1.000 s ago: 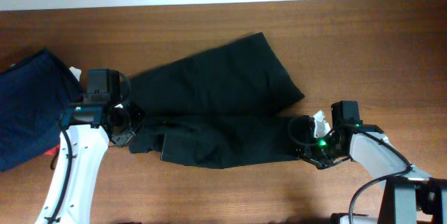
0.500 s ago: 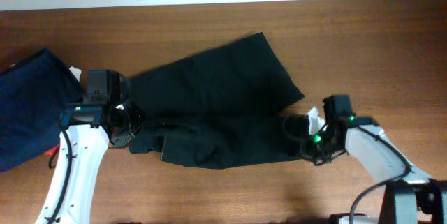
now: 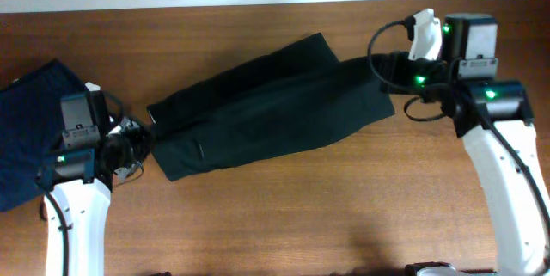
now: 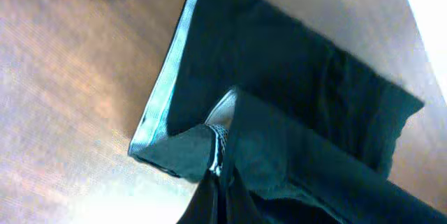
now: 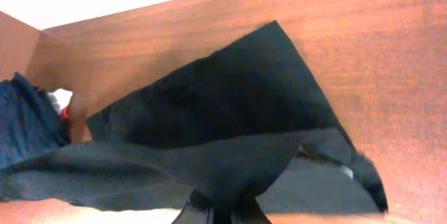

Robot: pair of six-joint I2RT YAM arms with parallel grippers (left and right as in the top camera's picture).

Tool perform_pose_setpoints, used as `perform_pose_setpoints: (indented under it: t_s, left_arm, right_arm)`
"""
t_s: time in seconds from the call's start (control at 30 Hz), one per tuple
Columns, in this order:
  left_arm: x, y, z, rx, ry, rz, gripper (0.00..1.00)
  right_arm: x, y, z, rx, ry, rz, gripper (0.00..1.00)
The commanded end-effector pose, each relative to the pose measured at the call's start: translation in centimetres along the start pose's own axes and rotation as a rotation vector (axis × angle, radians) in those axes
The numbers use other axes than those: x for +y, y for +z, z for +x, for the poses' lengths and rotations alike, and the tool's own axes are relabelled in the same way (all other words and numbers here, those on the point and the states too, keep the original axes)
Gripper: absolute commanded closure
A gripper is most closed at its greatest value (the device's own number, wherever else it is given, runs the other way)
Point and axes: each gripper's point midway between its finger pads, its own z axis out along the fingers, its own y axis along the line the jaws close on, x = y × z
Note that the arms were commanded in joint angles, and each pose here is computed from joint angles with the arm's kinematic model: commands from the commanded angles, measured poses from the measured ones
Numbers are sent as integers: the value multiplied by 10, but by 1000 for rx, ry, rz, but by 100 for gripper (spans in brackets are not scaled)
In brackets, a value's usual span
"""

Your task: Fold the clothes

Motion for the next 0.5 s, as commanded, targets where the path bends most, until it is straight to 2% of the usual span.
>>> perform_pose_setpoints:
  t_s: [0.0, 0.2, 0.4, 0.43, 0.47]
  left_arm:
    - [10, 4, -27, -97, -5, -62, 99]
    - [9, 38, -38, -79, -7, -77, 99]
    - [6, 99, -60, -85, -6, -70, 99]
    - [4, 107, -64, -96, -4, -61, 98]
    - [1, 117, -71, -116, 0, -45, 92]
  right_arm:
    - [-25, 38, -4, 27, -1, 88, 96]
    - [-49, 101, -3, 58, 7, 93, 96]
    - [-58, 148, -26, -45, -36, 60, 96]
    - [-56, 157, -30, -70, -50, 49, 90]
    - [-54, 164, -34, -92, -63, 38, 76]
